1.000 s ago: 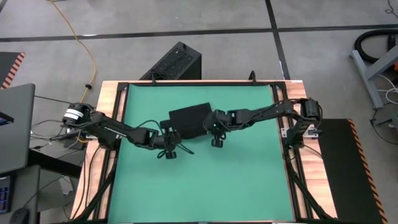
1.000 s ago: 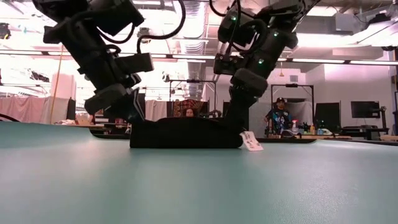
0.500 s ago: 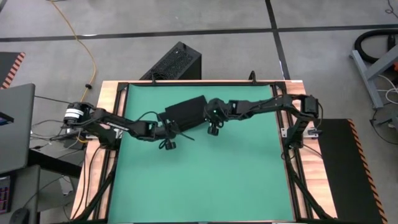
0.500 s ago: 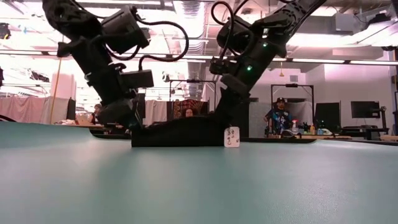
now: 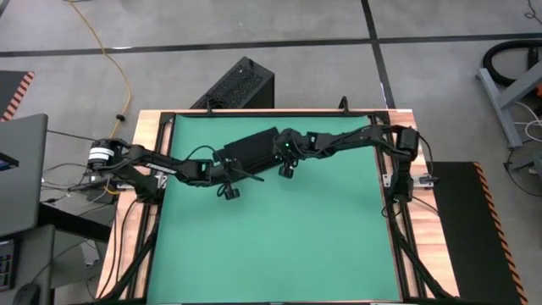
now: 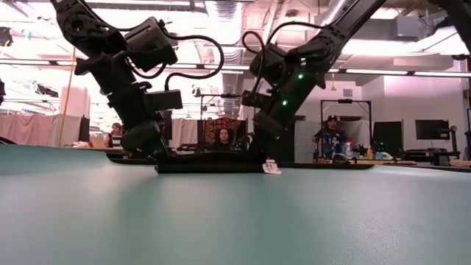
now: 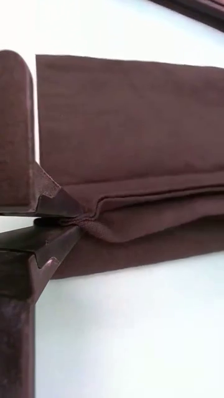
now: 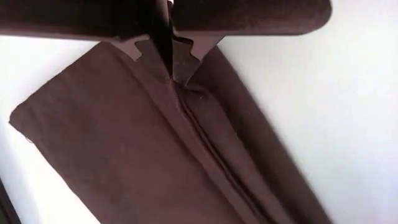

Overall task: Roll towel
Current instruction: Roll the brown towel

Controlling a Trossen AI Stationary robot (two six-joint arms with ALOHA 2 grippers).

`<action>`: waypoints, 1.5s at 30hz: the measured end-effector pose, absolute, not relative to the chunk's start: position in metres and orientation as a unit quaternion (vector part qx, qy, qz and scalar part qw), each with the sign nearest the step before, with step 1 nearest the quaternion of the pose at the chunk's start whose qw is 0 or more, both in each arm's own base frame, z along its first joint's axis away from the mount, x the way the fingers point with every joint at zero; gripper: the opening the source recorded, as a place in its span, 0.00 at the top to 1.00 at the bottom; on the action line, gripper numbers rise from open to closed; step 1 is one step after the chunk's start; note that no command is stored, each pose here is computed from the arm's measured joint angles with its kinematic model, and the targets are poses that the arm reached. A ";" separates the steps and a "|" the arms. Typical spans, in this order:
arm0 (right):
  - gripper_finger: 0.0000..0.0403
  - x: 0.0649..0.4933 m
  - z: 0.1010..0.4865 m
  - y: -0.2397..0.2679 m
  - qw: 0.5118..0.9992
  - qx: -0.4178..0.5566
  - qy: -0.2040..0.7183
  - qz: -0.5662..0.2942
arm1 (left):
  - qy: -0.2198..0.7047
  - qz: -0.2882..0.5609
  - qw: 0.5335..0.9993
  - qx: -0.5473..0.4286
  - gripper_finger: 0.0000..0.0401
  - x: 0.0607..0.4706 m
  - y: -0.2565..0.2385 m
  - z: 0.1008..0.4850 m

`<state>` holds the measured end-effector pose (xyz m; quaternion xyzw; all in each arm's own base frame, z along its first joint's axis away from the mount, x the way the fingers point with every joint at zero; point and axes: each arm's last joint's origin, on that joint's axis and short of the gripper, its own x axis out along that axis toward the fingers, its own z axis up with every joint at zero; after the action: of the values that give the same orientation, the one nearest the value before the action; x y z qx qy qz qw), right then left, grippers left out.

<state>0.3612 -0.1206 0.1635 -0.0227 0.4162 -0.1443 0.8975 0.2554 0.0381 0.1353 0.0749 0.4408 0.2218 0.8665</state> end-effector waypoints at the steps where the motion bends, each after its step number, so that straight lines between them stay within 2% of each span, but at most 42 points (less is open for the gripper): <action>1: 0.97 0.362 0.161 -0.123 0.896 -0.021 0.419 -0.146 | 0.441 0.222 0.866 0.074 1.00 0.255 0.039 0.135; 7: 0.97 0.365 0.152 -0.133 0.889 0.000 0.430 -0.156 | 0.444 0.218 0.867 0.066 1.00 0.254 0.047 0.135; 14: 0.86 0.363 0.148 -0.133 0.881 0.012 0.445 -0.157 | 0.446 0.199 0.872 0.045 1.00 0.254 0.053 0.135; 20: 0.77 0.360 0.166 -0.133 0.890 0.008 0.423 -0.170 | 0.451 0.202 0.868 0.042 1.00 0.252 0.056 0.134; 28: 0.69 0.355 0.197 -0.127 0.907 -0.011 0.385 -0.167 | 0.453 0.194 0.869 0.056 1.00 0.252 0.056 0.134; 36: 0.69 0.359 0.186 -0.127 0.909 -0.037 0.395 -0.130 | 0.454 0.187 0.869 0.063 1.00 0.253 0.056 0.134; 45: 0.71 0.354 0.177 -0.133 0.903 -0.032 0.408 -0.134 | 0.453 0.180 0.871 0.059 1.00 0.253 0.055 0.134</action>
<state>0.3536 -0.1334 0.1768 -0.0318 0.4077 -0.1335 0.9027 0.2530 0.0552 0.1340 0.0589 0.4526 0.1797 0.8714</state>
